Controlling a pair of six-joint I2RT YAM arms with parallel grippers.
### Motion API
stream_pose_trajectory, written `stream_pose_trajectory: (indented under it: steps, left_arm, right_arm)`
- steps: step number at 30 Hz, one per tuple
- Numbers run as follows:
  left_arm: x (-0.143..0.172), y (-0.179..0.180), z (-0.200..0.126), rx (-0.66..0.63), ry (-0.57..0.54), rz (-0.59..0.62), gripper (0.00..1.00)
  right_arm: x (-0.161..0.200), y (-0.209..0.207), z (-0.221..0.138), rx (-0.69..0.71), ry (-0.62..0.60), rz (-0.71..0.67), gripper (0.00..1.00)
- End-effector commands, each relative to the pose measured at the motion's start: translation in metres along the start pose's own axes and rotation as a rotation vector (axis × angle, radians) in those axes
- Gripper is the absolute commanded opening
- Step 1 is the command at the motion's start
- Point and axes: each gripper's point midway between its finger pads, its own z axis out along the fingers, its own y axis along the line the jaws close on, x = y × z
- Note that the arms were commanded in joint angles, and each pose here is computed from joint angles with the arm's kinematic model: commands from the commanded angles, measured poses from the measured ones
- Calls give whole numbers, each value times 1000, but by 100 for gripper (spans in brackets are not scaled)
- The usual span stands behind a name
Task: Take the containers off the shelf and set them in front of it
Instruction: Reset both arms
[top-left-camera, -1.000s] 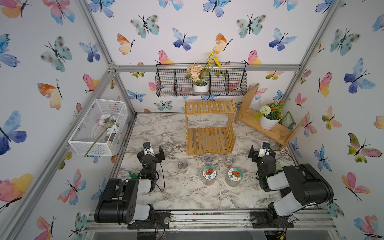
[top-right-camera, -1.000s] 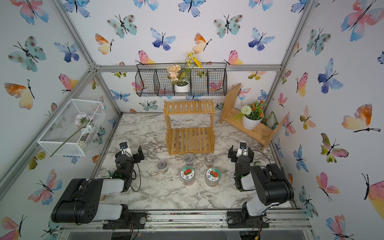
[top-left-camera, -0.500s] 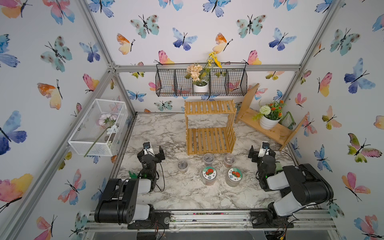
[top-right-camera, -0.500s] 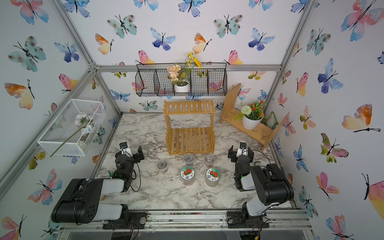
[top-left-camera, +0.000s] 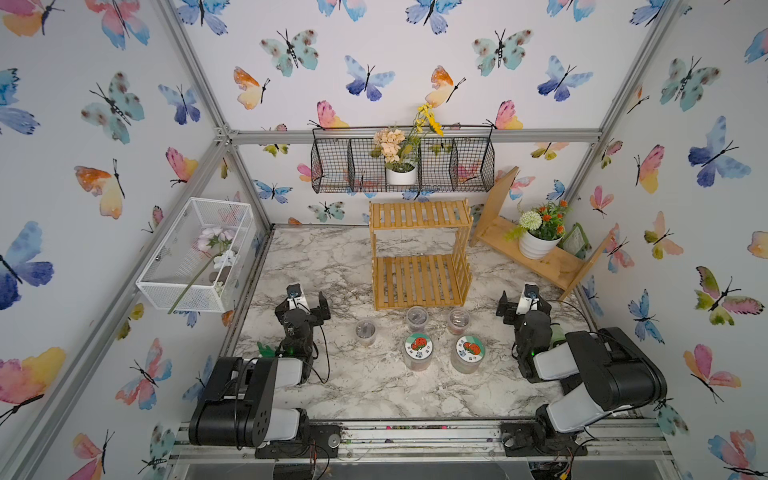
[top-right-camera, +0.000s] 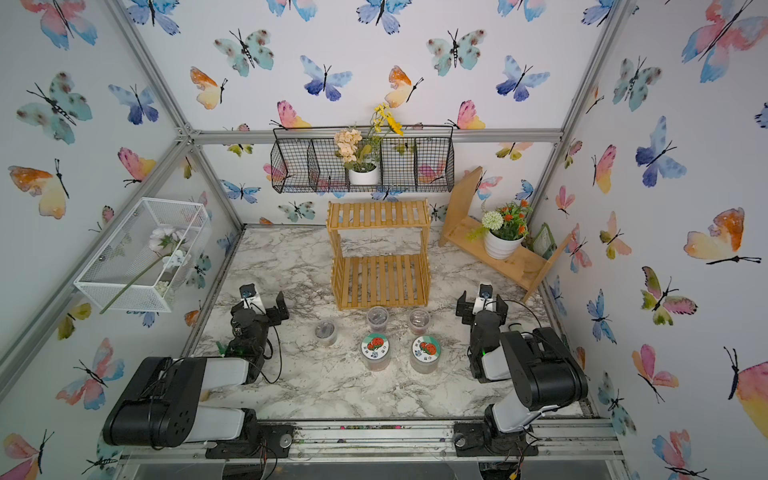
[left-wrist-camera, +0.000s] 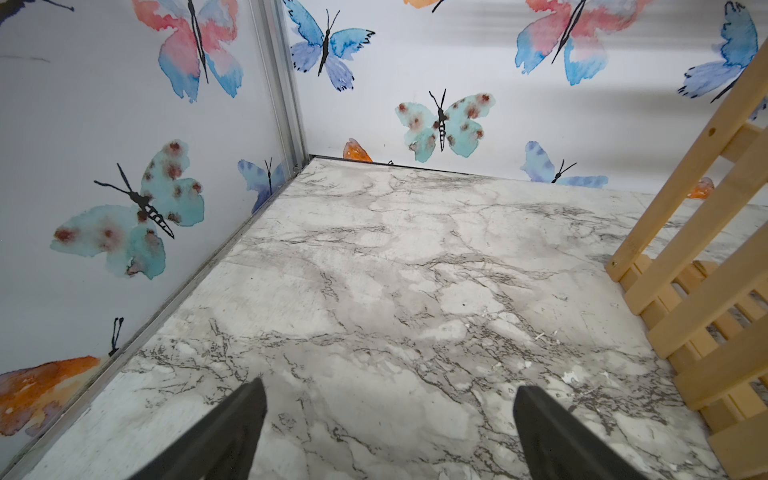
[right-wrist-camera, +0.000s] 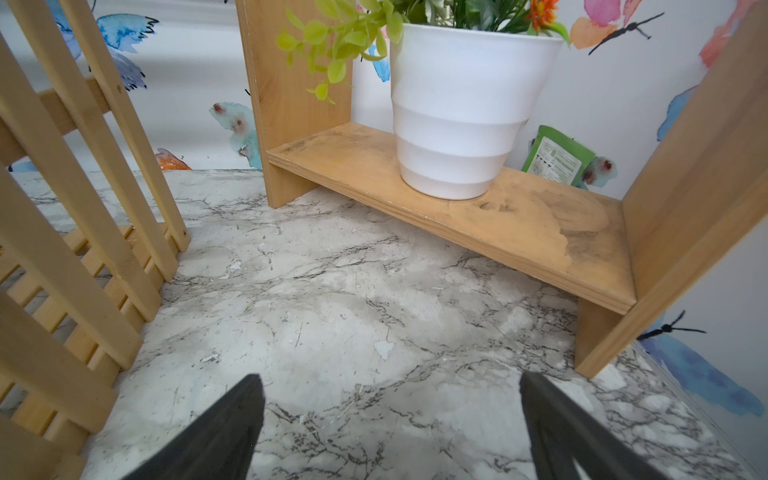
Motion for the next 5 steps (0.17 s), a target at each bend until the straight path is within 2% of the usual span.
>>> stream_pose_trajectory:
  steps: [1, 5]
  left_arm:
    - [-4, 2, 2, -9, -17, -2, 99]
    - [-5, 2, 1, -10, -21, -2, 99]
  right_arm:
    - [-7, 1, 3, -6, -17, 1, 98]
    - [-7, 1, 3, -6, -16, 2, 98]
